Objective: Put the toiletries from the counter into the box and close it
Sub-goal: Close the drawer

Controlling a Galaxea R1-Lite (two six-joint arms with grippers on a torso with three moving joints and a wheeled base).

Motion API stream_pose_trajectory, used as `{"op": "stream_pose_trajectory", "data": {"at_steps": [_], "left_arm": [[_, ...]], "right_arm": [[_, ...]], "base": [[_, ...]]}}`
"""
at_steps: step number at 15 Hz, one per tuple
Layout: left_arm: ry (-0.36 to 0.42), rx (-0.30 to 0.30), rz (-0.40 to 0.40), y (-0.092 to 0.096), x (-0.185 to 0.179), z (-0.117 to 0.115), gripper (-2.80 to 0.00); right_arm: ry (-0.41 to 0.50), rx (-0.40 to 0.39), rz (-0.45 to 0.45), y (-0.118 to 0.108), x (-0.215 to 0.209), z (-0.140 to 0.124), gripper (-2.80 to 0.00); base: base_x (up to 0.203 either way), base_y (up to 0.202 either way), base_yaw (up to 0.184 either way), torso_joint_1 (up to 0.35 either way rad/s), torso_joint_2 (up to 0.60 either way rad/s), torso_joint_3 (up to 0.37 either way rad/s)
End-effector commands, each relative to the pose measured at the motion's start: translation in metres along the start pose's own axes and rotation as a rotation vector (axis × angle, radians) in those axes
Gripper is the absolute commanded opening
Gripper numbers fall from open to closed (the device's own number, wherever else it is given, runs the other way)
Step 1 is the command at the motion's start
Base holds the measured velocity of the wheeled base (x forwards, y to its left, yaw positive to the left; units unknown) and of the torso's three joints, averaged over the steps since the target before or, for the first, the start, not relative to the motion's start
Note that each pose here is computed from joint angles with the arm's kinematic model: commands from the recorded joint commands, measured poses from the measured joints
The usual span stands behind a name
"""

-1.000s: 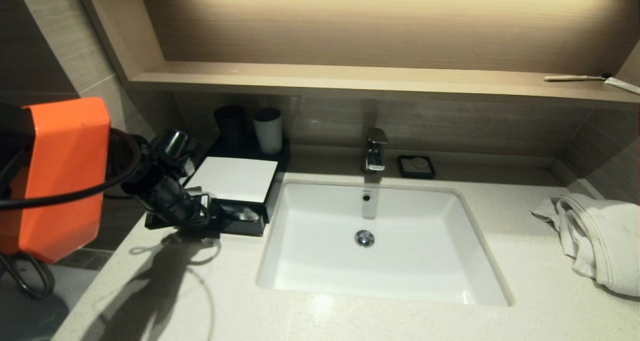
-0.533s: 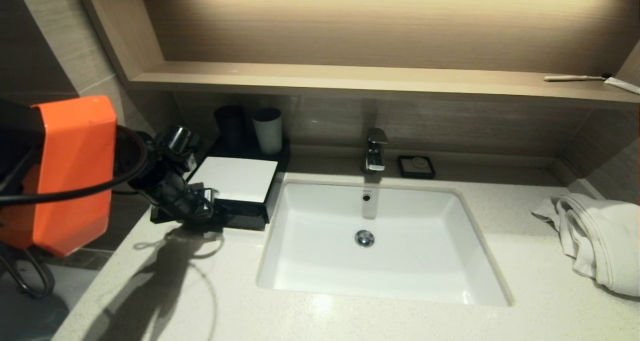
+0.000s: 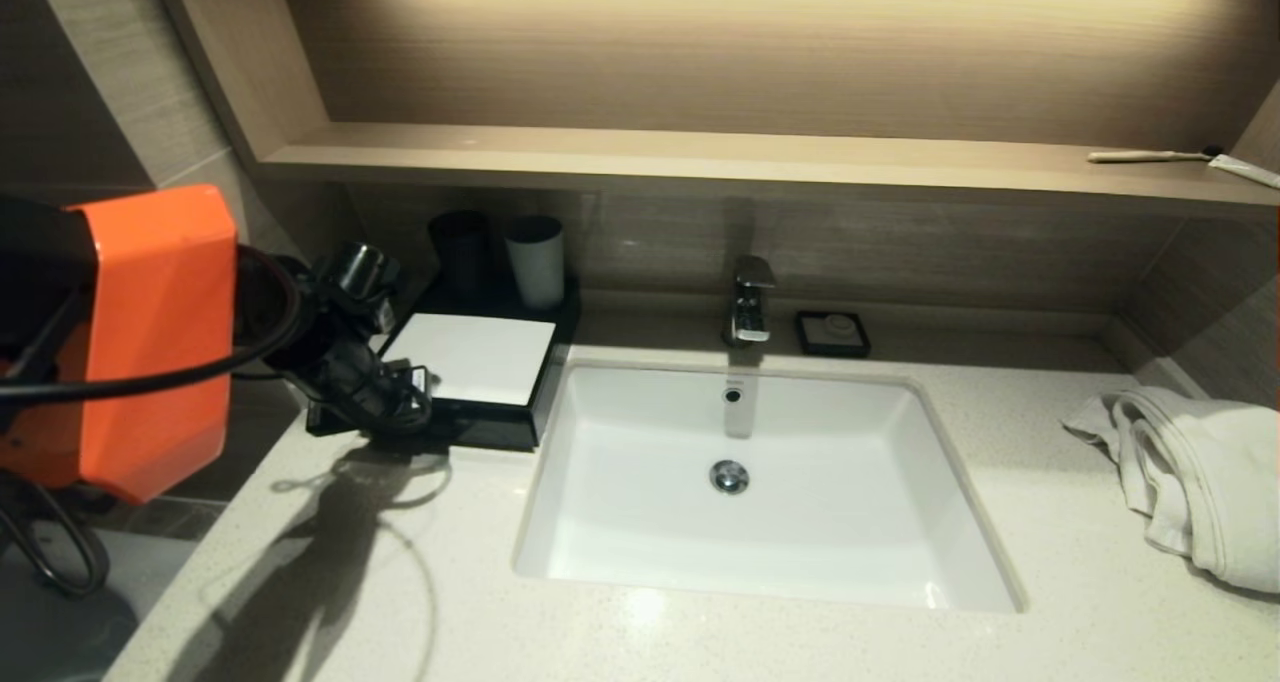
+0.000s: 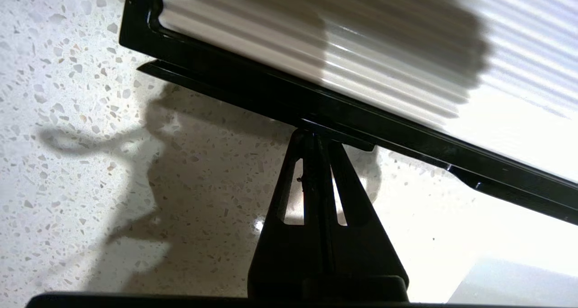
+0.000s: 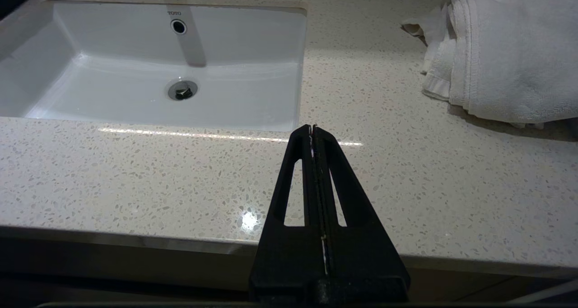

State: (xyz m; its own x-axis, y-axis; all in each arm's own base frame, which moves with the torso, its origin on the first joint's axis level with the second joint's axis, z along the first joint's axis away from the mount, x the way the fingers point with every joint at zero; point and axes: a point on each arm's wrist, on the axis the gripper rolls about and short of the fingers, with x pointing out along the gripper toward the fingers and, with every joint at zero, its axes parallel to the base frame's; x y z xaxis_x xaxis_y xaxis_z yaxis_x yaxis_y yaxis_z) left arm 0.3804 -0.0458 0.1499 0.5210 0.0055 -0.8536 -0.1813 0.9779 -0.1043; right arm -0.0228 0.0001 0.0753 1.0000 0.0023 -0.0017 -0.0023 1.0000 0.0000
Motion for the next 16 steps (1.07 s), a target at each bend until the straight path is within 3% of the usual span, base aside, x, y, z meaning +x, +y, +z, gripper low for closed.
{"op": "stream_pose_trajectory", "data": {"at_steps": [1, 11, 16], "left_arm": [[0.004, -0.002, 0.002, 0.000, 0.002, 0.000, -2.80], [-0.034, -0.035, -0.010, -0.002, -0.001, 0.007, -2.80], [0.012, -0.016, 0.000, 0.006, -0.032, -0.023, -2.80]], "right_arm": [[0.000, 0.000, 0.000, 0.000, 0.000, 0.000, -2.80], [0.000, 0.000, 0.000, 0.000, 0.000, 0.000, -2.80], [0.000, 0.000, 0.000, 0.000, 0.000, 0.000, -2.80]], "base": [[0.000, 0.000, 0.000, 0.000, 0.00, 0.000], [0.000, 0.000, 0.000, 0.000, 0.00, 0.000], [0.000, 0.000, 0.000, 0.000, 0.00, 0.000]]}}
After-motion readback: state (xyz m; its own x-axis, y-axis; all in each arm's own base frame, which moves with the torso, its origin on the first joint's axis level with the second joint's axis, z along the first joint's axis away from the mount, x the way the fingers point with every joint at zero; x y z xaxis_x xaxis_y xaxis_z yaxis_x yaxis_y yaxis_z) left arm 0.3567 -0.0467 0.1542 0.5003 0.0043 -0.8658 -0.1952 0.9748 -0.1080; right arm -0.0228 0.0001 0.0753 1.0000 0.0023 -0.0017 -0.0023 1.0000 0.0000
